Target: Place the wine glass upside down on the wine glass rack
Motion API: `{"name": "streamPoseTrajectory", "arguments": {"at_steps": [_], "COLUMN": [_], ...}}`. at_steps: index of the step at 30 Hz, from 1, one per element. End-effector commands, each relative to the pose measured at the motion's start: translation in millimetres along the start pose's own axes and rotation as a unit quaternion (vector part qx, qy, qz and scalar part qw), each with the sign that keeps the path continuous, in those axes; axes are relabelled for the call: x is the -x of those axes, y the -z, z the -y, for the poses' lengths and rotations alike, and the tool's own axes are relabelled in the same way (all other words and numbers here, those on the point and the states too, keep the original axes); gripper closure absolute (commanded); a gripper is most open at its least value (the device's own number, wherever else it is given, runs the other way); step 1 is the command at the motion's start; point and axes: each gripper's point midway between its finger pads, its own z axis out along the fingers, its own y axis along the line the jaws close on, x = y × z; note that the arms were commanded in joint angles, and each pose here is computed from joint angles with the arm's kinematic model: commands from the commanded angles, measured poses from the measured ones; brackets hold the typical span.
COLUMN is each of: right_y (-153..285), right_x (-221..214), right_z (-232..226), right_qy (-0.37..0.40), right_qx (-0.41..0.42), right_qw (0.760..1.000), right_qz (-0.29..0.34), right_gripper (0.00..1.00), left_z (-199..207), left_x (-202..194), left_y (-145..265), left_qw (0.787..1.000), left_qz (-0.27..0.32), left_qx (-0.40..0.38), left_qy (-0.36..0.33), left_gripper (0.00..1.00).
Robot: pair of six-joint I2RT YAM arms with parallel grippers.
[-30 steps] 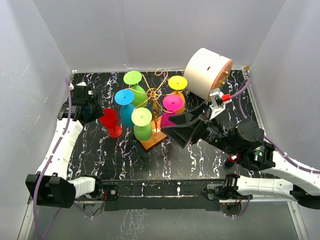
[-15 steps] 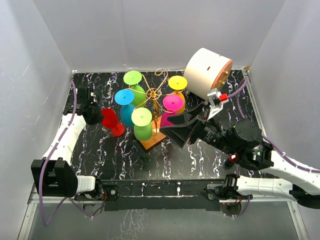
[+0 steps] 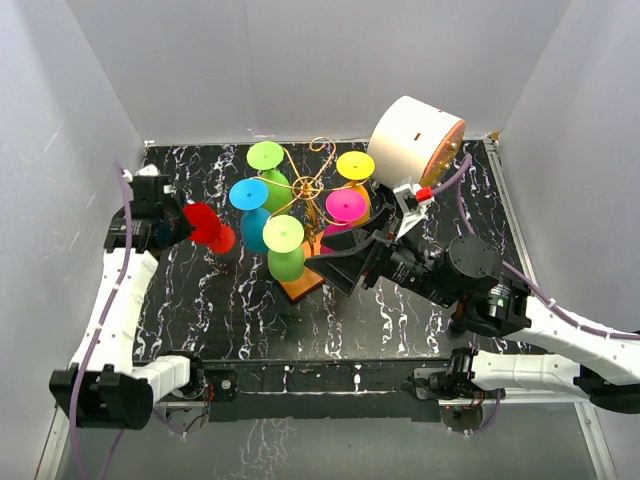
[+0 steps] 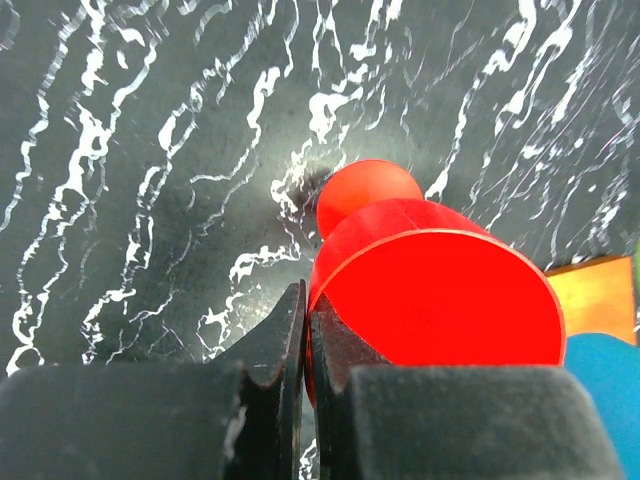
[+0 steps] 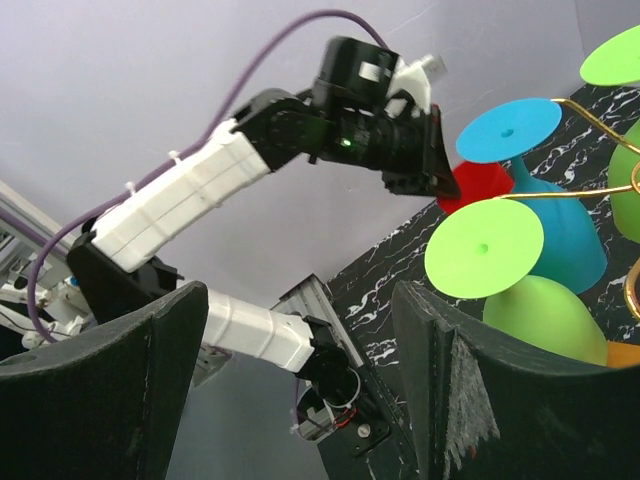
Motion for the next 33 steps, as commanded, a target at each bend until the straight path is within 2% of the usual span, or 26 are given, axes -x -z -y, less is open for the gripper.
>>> {"name": "streamPoseTrajectory", "arguments": {"at_steps": [1,10,19,26,33], "right_y": [0.9,-17.9,-55.5,-81.7,-106.0], "right_x": [35.0,40.2,57.6,64.2,73.7], "right_z": [-23.8,-27.2,-34.5,-38.1,-45.5], "right_qy": [-0.007,-0.018,-0.061,-0.107,-0.148], "right_qx": [0.037,0.034,0.017,0.007,0.012], "right_qw": [0.998,0.997,0.995,0.991,0.983], "right_qz": [0.051,0.059,0.077,0.086,0.105], "right_gripper": [0.27,0.27,0.27,0.28,0.28], "left_z": [-16.9,-26.9,-21.5,-10.3,14.8], "left_x": [36.4,100.7,156.0,170.8,176.7], "left_y": [46.7,136.7,230.4,274.6,313.1], "left_qw": [0.995,0.972,0.925,0.896,0.871], "left_qz": [0.086,0.225,0.350,0.396,0.415], "left_qx": [0.026,0.019,-0.048,-0.116,-0.211], "left_qy": [0.036,0.073,0.138,0.164,0.155], "left_gripper": [1.00,1.00,1.00,1.00,1.00]}}
